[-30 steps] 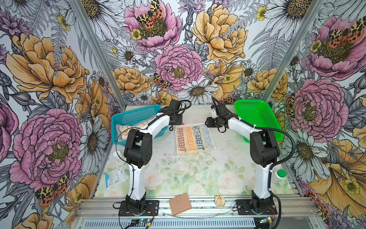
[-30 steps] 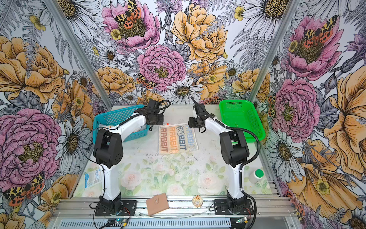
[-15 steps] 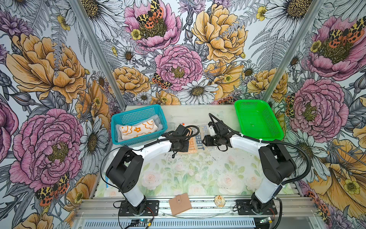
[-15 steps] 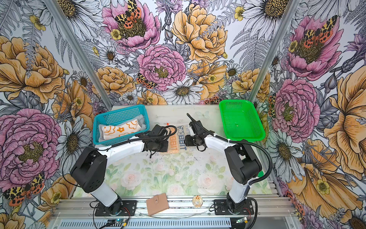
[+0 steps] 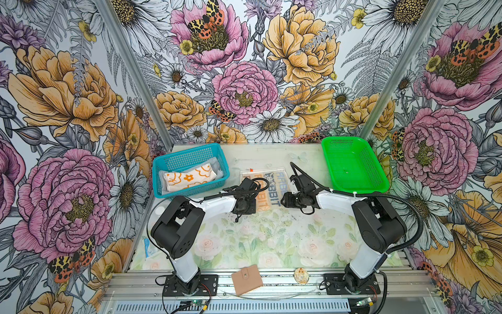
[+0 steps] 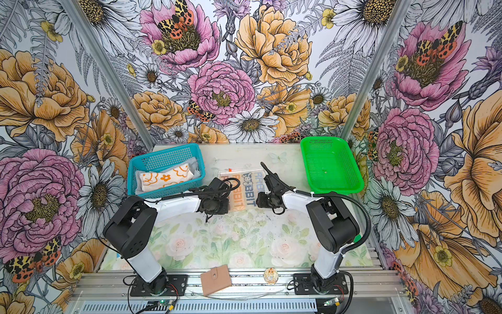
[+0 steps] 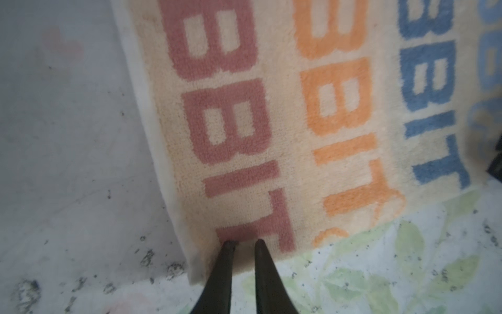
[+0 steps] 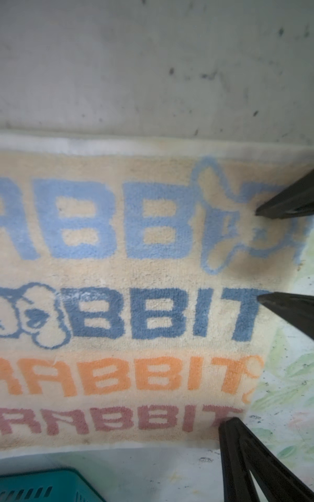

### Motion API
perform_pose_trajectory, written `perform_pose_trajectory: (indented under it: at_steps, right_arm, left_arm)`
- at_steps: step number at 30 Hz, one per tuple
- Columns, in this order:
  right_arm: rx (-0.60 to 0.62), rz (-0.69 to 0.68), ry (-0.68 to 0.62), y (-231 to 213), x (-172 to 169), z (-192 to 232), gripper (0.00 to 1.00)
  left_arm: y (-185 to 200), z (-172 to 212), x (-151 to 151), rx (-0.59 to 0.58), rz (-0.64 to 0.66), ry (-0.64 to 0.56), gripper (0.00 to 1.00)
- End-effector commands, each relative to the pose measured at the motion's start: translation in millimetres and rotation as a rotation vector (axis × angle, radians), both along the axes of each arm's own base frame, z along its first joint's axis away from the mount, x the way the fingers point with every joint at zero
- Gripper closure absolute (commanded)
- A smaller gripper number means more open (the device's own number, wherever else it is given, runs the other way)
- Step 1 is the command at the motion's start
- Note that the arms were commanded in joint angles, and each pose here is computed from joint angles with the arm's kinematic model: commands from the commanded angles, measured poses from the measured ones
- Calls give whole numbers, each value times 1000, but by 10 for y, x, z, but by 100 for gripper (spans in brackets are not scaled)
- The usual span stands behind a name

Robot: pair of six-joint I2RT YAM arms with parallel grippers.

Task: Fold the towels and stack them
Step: 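Release the folded edge and move both grippers to the towel's near folded edge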

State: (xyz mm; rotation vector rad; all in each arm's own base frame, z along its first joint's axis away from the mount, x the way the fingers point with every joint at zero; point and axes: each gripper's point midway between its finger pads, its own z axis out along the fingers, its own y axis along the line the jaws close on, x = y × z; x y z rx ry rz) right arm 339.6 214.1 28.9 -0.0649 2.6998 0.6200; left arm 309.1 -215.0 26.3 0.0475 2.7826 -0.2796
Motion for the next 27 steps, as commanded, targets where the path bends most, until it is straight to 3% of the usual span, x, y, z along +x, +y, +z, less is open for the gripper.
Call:
perform_pose_trajectory:
  at_steps: [1,13,27]
  right_arm:
    - [-7,-51,-2,-102,-10,0,54]
    - [-46,-109,23,-389,-104,-92,54]
    - [-57,-109,33,-487,-242,-71,53]
  left_arm:
    - [103,-136,-6,14,40,22,81]
    - [311,-250,-231,44,61,57,76]
    - [223,-72,-308,-15,29,36,73]
